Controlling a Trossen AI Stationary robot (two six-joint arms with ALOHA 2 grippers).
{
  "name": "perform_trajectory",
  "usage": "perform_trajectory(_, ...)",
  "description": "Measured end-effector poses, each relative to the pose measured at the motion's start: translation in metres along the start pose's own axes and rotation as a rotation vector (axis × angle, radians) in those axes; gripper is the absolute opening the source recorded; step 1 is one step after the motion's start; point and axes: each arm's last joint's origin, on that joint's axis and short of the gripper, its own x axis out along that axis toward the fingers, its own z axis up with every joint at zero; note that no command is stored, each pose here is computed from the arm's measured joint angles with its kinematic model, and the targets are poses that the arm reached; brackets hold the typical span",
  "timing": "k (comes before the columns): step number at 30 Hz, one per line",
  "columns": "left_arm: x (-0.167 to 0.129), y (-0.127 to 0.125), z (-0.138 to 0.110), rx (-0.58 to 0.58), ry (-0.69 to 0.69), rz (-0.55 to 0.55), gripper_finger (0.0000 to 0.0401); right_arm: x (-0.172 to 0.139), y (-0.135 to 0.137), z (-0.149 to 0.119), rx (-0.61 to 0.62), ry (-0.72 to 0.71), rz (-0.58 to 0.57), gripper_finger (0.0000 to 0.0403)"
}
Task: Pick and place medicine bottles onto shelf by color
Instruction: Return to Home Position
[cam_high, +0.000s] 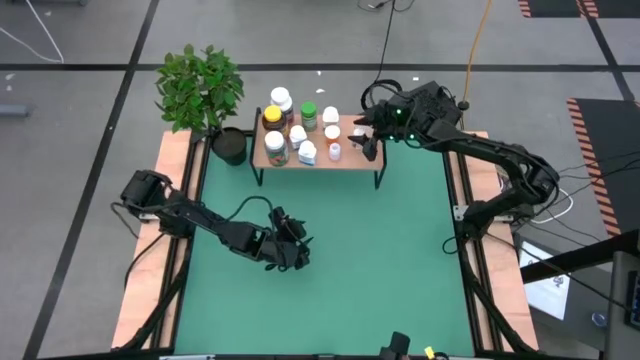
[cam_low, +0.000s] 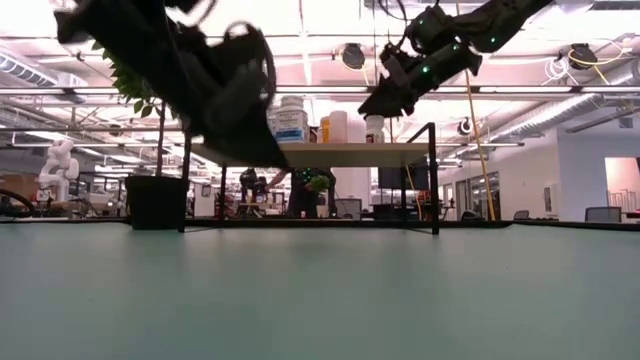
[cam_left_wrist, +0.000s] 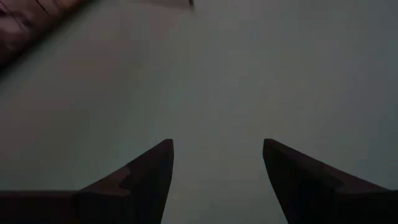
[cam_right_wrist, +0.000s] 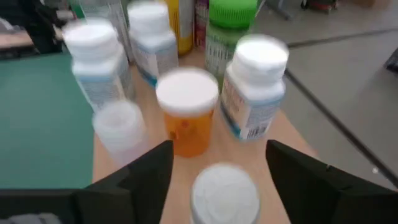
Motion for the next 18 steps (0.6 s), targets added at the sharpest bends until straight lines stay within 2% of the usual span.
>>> perform_trajectory(4, -0.023, 0.003, 0.007, 0.014, -0.080, 0.081, 0.0250, -0.013, 0.006, 0.008, -0.023, -0.029, 0.006, 0.0271)
perform_trajectory(7, -0.042, 0.009, 0.011, 0.003, -0.148, 0.116, 0.0250, -0.028, 0.015, 0.016, -0.073, -0.051, 0.016, 0.0268)
perform_trajectory(9, -0.050, 0.017, 0.005, 0.000, -0.168, 0.128, 0.0250, -0.039, 0.024, 0.022, -0.104, -0.075, 0.034, 0.0258)
perform_trajectory(14, -0.054, 0.041, -0.024, -0.068, -0.205, 0.101, 0.0250, -0.070, 0.058, 0.031, -0.156, -0.085, 0.119, 0.0230)
perform_trajectory(18, -0.048, 0.059, -0.052, -0.128, -0.206, -0.041, 0.0250, -0.081, 0.088, 0.017, -0.196, -0.061, 0.126, 0.0207)
